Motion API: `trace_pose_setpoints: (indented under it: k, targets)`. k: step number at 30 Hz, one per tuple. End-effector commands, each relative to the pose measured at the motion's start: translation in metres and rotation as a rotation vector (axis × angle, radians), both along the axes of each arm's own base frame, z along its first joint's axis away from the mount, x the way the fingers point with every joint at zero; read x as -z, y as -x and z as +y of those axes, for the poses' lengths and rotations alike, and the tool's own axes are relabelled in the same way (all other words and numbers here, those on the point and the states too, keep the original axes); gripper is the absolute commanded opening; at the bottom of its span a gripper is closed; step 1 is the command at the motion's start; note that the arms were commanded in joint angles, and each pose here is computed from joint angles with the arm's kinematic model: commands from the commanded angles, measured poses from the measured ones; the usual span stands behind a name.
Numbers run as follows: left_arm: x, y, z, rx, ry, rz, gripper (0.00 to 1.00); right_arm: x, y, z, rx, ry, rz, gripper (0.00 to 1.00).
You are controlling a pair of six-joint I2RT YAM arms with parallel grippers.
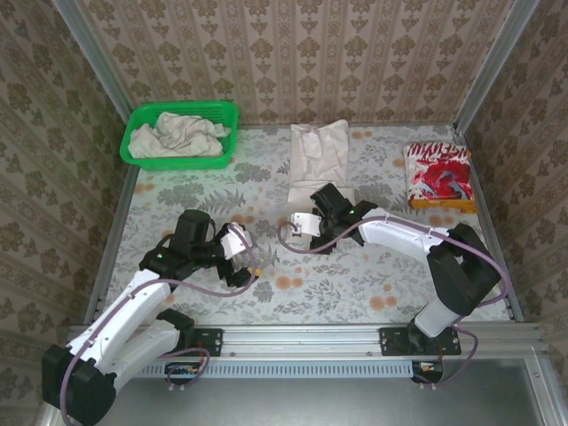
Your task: Fold and stack the t-shirts
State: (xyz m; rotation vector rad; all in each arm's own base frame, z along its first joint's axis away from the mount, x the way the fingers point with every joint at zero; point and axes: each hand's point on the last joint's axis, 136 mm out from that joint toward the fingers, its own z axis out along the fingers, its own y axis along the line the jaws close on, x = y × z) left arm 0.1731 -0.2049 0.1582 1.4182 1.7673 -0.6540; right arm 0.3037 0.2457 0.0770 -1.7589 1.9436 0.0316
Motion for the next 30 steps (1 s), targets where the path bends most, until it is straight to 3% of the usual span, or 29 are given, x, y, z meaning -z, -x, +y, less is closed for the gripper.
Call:
trace_pose_setpoints:
  k: [1,8,11,16,19,24,30]
  targets:
    - [0.005,0.005,0.003,0.016,-0.007,0.0,1.0,0.022,0.002,-0.005,-0.021,0.075,0.06,0.67]
    - [0.005,0.004,0.003,0.011,-0.009,0.001,1.0,0.057,-0.02,-0.013,0.012,0.185,0.032,0.67]
    - [0.006,0.005,0.004,0.011,-0.011,0.003,1.0,0.072,-0.024,-0.022,0.027,0.255,0.038,0.59]
    - [0.006,0.004,0.004,0.007,-0.011,-0.002,1.0,0.077,-0.017,-0.024,0.029,0.263,0.048,0.18]
    - [0.001,-0.002,0.004,-0.018,-0.007,-0.008,1.0,0.07,-0.01,-0.02,0.032,0.246,0.048,0.0]
    - [-0.012,-0.038,0.009,-0.261,0.027,0.033,1.0,0.041,0.009,-0.009,0.06,0.131,0.07,0.0]
    - [-0.018,-0.094,0.012,-0.683,0.213,0.27,1.0,0.018,0.039,-0.008,0.073,0.039,0.122,0.0]
